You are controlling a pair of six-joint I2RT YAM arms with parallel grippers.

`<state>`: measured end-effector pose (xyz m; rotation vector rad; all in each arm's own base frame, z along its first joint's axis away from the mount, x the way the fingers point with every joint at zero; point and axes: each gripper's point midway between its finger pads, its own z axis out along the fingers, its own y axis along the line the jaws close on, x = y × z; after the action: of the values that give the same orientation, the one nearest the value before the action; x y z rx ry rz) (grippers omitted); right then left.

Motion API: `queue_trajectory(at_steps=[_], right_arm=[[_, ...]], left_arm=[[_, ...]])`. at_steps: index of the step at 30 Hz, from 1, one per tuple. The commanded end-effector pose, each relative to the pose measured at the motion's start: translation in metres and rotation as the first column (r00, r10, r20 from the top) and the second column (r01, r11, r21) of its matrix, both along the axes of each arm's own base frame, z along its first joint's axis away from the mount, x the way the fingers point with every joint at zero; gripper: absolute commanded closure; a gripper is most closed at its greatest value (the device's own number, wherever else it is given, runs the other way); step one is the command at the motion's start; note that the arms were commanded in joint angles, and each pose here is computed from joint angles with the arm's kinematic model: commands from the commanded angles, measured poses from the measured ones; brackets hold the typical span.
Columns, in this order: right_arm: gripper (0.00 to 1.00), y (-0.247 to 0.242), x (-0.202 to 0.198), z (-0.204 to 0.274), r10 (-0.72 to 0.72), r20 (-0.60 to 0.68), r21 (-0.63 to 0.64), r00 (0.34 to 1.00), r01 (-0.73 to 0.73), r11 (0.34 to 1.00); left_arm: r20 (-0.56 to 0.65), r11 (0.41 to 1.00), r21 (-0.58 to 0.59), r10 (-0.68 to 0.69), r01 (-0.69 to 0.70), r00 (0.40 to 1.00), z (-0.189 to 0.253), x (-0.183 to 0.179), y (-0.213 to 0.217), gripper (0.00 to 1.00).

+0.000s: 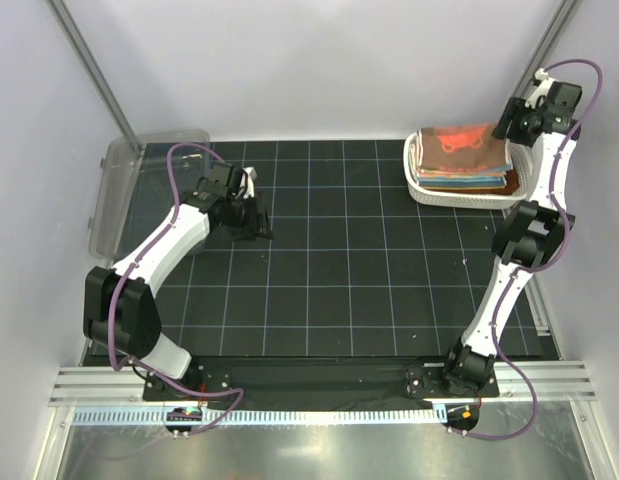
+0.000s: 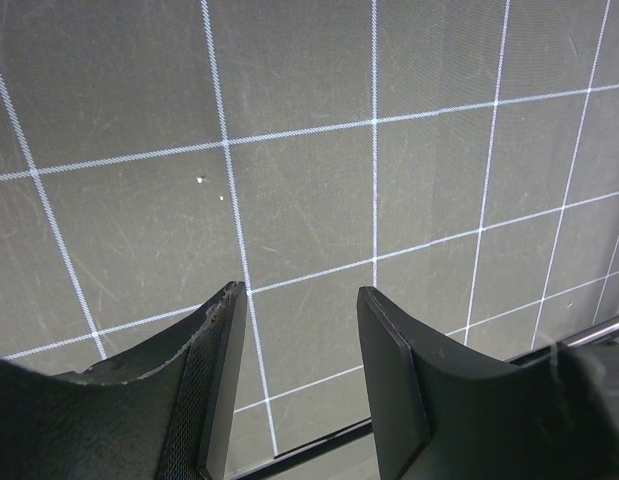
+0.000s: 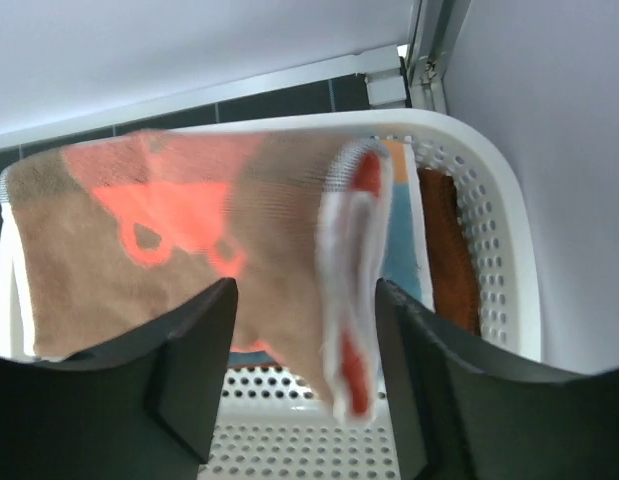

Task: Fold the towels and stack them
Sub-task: Neatly place the folded towel into the bin

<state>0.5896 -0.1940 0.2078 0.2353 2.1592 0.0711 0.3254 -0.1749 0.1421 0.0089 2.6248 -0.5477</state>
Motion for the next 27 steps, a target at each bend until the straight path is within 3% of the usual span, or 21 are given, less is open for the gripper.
queue_trajectory(at_steps=[1,9,13,15,16,18,19,21,22,23,24,25,27], right_arm=[[0.3,0.003,0.023,0.009,0.024,0.107,0.028,0.994,-0.027,0.999],[0.28,0.002,0.02,0.016,-0.043,0.103,0.033,0.994,0.04,0.999],[0.26,0.054,0.002,0.043,-0.029,0.112,0.021,0.993,0.027,0.999],[0.09,0.078,-0.011,0.056,-0.072,0.098,0.012,0.993,0.072,0.997],[0.01,0.117,-0.026,0.08,-0.048,0.121,-0.003,0.992,0.049,0.999],[0.0,0.14,-0.048,0.103,-0.112,0.151,-0.038,0.982,0.119,0.992],[0.0,0.164,-0.061,0.097,-0.094,0.131,-0.036,0.987,0.1,0.994],[0.0,0.229,-0.097,0.143,-0.008,0.218,0.031,0.976,0.002,1.0],[0.0,0.251,-0.111,0.132,0.042,0.192,0.068,0.98,-0.056,0.996],[0.0,0.274,-0.138,0.162,0.091,0.26,0.114,0.961,-0.124,0.986],[0.0,0.283,-0.15,0.167,0.074,0.271,0.191,0.96,-0.129,0.973],[0.0,0.302,-0.169,0.155,0.144,0.249,0.251,0.958,-0.208,0.945],[0.0,0.311,-0.206,0.178,0.167,0.319,0.302,0.933,-0.267,0.915]], left_arm=[[0.046,0.999,-0.027,-0.021,0.022,0.999,0.015,0.009,-0.004,0.48],[0.054,0.998,-0.054,-0.035,0.038,0.998,0.021,0.008,-0.009,0.48],[0.15,0.993,-0.106,-0.037,0.053,0.988,0.048,0.012,-0.015,0.48],[0.227,0.982,-0.168,-0.043,0.083,0.973,0.074,0.008,-0.021,0.47],[0.288,0.975,-0.198,-0.039,0.099,0.957,0.09,0.012,-0.025,0.46],[0.39,0.968,-0.224,-0.019,0.115,0.921,0.123,0.007,-0.022,0.45],[0.443,0.963,-0.235,-0.01,0.128,0.896,0.138,0.006,-0.021,0.43],[0.593,0.951,-0.257,0.015,0.171,0.805,0.184,-0.006,-0.016,0.34],[0.635,0.949,-0.262,0.032,0.177,0.772,0.198,-0.01,-0.012,0.08],[0.68,0.945,-0.27,0.05,0.186,0.731,0.216,-0.016,-0.009,0.01],[0.726,0.944,-0.264,0.059,0.2,0.685,0.234,-0.027,-0.003,0.0],[0.747,0.941,-0.26,0.055,0.216,0.662,0.243,-0.035,-0.002,0.0],[0.763,0.939,-0.266,0.067,0.216,0.643,0.252,-0.046,0.003,0.0]])
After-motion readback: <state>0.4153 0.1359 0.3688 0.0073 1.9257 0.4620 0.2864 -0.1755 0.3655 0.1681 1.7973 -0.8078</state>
